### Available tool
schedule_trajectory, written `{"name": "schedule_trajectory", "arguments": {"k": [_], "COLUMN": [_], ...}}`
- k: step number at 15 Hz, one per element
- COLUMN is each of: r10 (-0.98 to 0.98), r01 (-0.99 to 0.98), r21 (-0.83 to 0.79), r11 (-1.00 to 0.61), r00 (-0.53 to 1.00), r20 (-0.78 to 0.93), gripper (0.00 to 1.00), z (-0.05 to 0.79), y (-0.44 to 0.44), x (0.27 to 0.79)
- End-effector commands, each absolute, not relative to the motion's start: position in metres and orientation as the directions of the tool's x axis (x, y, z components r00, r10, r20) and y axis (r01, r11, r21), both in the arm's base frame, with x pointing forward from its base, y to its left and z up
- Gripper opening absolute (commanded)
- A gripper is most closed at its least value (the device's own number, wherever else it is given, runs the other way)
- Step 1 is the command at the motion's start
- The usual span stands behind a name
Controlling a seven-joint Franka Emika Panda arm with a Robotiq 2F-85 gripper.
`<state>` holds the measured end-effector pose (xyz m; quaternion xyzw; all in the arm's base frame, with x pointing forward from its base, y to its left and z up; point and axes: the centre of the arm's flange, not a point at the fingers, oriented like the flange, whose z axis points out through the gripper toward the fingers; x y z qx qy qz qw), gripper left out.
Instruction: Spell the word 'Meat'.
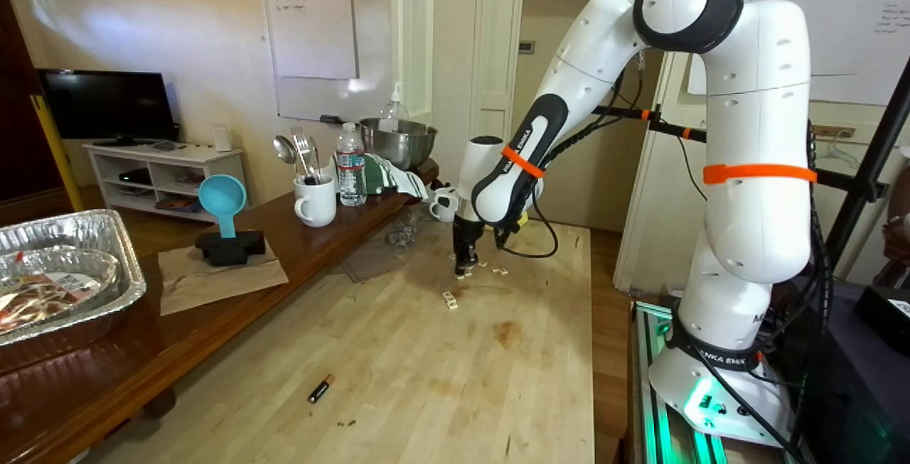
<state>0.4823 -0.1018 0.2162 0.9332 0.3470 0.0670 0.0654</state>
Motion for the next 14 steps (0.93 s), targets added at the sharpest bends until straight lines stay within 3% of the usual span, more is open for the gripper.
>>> {"name": "schedule_trajectory", "arguments": {"k": [1, 8, 14], "r10": [0.641, 0.567, 0.379], "r01": [0.624, 0.549, 0.370], "r21": [0.178, 0.164, 0.100], "r11": [-0.761, -0.820, -0.924], "r00": [0.765, 0.817, 0.921], "r20": [0.055, 0.105, 0.089], "gripper": [0.00, 0.00, 0.00], "z": [0.210, 0.252, 0.276], "y": [-0.117, -0.123, -0.131], "x": [0.477, 0.470, 0.451]}}
